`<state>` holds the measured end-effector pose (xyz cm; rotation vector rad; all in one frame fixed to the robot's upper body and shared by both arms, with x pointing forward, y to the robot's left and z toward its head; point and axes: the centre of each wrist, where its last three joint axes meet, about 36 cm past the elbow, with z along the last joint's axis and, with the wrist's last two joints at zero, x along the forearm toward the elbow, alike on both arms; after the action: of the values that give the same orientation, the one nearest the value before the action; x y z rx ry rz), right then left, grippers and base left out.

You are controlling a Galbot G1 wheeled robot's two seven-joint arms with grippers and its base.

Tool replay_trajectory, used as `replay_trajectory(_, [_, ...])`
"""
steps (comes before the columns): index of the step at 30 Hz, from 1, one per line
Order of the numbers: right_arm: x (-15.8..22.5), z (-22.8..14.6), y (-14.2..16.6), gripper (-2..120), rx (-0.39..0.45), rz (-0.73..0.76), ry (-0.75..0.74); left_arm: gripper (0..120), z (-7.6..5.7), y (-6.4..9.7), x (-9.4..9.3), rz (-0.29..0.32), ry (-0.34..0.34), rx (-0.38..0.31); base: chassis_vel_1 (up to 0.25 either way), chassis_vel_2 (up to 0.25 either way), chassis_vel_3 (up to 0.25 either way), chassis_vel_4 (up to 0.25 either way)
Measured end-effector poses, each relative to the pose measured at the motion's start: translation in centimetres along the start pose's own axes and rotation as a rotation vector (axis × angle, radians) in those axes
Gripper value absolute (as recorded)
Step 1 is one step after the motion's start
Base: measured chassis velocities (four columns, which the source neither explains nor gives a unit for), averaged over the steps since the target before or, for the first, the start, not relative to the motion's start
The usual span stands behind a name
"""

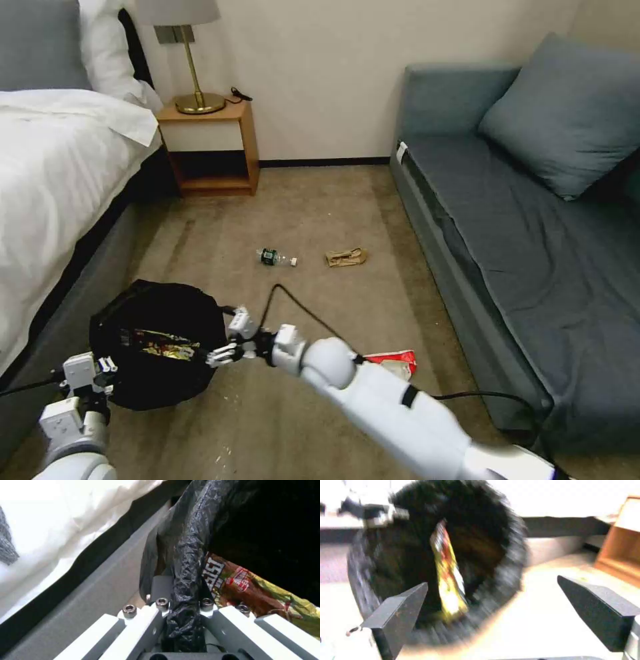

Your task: Pick up the trash bin, then pick up the garbage on the floor and place it into the trash bin.

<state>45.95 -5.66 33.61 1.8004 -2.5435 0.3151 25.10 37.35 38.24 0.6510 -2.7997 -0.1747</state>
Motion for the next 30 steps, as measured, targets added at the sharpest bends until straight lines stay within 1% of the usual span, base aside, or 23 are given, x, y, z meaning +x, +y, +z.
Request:
replay_trajectory(2, [3.3,0.7,-1.9,100,0.052,0.004,0.030,2,0.0,0.0,-0.2,-0.003,-0.001,-0.002,0.000,0.000,0.000,0.000])
replay_trajectory(3, [3.3,0.7,-1.9,100,0.052,0.004,0.030,2,0.0,0.0,-0.2,-0.003,-0.001,-0.002,0.000,0.000,0.000,0.000])
replay_trajectory(5, [6.1,1.2,-3.3,100,0.072,0.001,0.064,2,0.0,-0.1,-0.4,-0.004,-0.004,-0.002,0.000,0.000,0.000,0.000])
replay_trajectory(6, [8.1,1.8,-4.5,100,0.094,-0.008,0.100,2,-0.1,-0.1,-0.4,-0.003,-0.005,-0.003,0.000,0.000,0.000,0.000])
replay_trajectory(7, [9.3,2.3,-5.3,100,0.113,-0.020,0.131,2,-0.1,-0.1,-0.4,-0.003,-0.004,-0.004,0.000,0.000,0.000,0.000])
replay_trajectory(8, [9.3,2.3,-5.3,100,0.113,-0.020,0.131,2,-0.1,-0.1,-0.4,-0.003,-0.004,-0.004,0.000,0.000,0.000,0.000])
replay_trajectory(10, [12.0,4.0,-7.0,100,0.163,-0.061,0.225,2,-0.1,-0.1,-0.4,-0.002,-0.002,-0.008,0.000,0.000,0.000,0.000])
replay_trajectory(12, [14.5,6.2,-8.3,100,0.242,-0.093,0.333,2,-0.1,0.0,-0.4,-0.002,-0.002,-0.012,0.000,0.000,0.000,0.000])
replay_trajectory(13, [14.5,6.2,-8.3,100,0.242,-0.093,0.333,2,-0.1,0.0,-0.4,-0.002,-0.002,-0.012,0.000,0.000,0.000,0.000])
replay_trajectory(15, [16.3,8.3,-8.6,100,0.321,-0.116,0.419,2,0.0,0.1,-0.3,-0.005,-0.002,-0.012,0.000,0.000,0.000,0.000])
replay_trajectory(17, [17.3,9.8,-8.3,100,0.353,-0.125,0.477,2,0.1,0.1,-0.2,-0.008,-0.002,-0.009,0.000,0.000,0.000,0.000])
replay_trajectory(19, [17.6,10.4,-8.2,100,0.368,-0.127,0.500,2,0.2,0.1,-0.1,-0.009,-0.002,-0.007,0.000,0.000,0.000,0.000])
replay_trajectory(21, [18.6,11.8,-8.3,100,0.400,-0.130,0.567,2,0.3,0.1,0.0,-0.012,-0.003,-0.004,0.000,0.000,0.000,0.000])
replay_trajectory(23, [18.8,12.2,-8.3,100,0.404,-0.129,0.582,2,0.4,0.2,0.1,-0.013,-0.003,-0.003,0.000,0.000,0.000,0.000])
replay_trajectory(27, [20.5,14.7,-8.5,100,0.407,-0.099,0.667,2,0.6,0.3,0.3,-0.016,-0.006,0.000,0.000,0.000,0.000,0.000])
replay_trajectory(30, [21.4,15.7,-8.8,100,0.409,-0.081,0.700,2,0.7,0.3,0.4,-0.016,-0.006,0.002,0.000,0.000,0.000,0.000])
